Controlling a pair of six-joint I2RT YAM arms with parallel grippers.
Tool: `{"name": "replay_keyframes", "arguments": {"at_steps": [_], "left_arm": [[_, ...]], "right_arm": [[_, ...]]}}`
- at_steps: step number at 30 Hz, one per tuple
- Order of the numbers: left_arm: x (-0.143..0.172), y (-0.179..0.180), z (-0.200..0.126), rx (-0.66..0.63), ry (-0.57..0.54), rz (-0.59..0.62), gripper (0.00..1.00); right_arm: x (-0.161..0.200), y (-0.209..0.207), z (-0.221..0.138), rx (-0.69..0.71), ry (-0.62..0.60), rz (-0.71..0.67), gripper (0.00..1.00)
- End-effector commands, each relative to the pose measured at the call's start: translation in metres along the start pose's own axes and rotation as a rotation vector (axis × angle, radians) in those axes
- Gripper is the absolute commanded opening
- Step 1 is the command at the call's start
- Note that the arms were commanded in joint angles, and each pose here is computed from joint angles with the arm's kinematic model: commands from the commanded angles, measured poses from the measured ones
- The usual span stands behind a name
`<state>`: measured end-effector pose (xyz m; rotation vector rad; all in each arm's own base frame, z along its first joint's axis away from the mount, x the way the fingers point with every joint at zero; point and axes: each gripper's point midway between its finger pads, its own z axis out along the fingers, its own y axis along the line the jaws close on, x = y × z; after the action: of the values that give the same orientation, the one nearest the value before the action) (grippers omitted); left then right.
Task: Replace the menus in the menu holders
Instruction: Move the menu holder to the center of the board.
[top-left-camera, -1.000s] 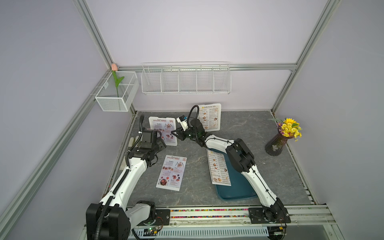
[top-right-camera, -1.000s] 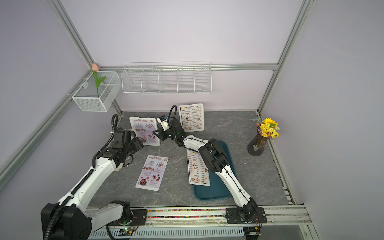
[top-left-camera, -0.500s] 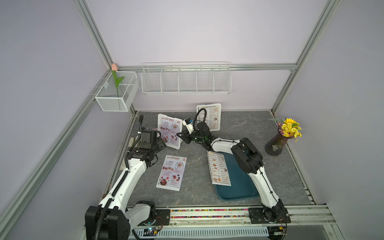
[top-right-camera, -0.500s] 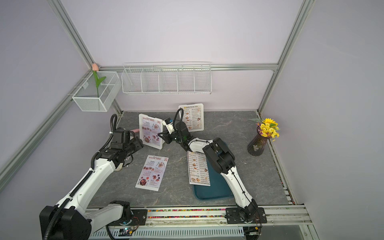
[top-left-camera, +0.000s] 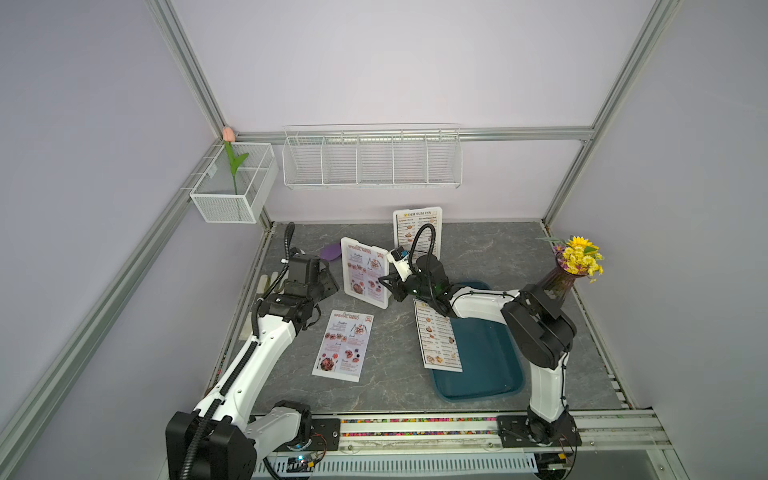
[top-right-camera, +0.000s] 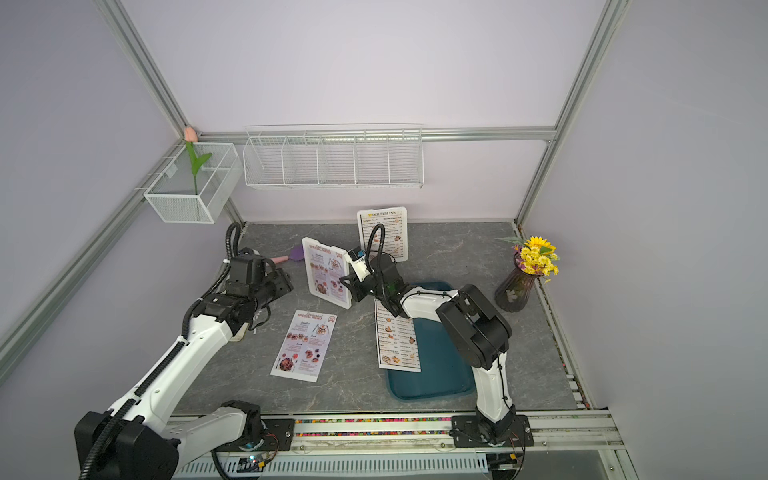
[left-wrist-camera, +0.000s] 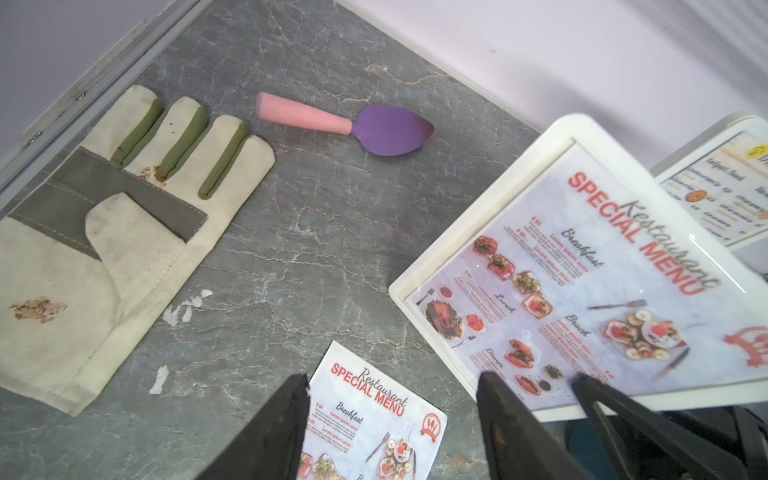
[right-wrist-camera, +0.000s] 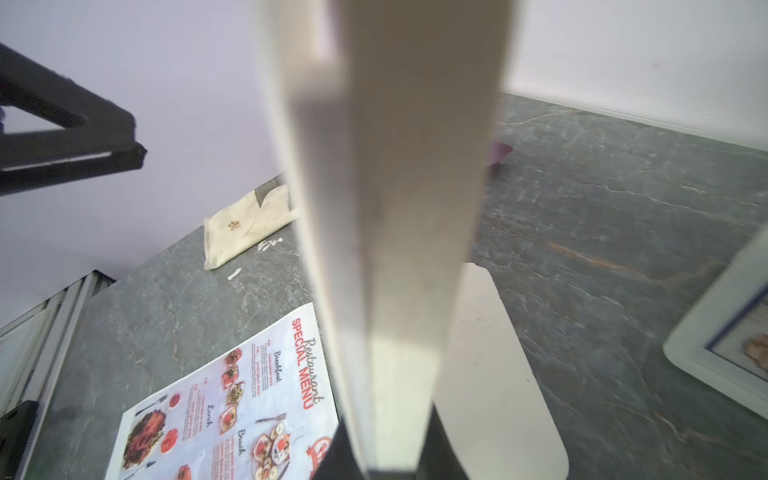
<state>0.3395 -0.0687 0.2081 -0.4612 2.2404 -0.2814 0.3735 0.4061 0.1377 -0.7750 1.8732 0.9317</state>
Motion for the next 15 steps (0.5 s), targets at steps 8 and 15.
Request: {"name": "replay_keyframes", "arguments": {"at_steps": [8,15], "left_arm": [[-0.014,-0.019,-0.005,0.015,-0.042,0.022,0.66],[-0.015,-0.024,-0.005,0.015,-0.046,0.032,0.66]], "right_arm": [[0.019,-0.017,-0.042,0.196,0.013,0.001,0.15],[0.031,-0.015,-0.041,0.196,0.045,0.015,0.23]]}}
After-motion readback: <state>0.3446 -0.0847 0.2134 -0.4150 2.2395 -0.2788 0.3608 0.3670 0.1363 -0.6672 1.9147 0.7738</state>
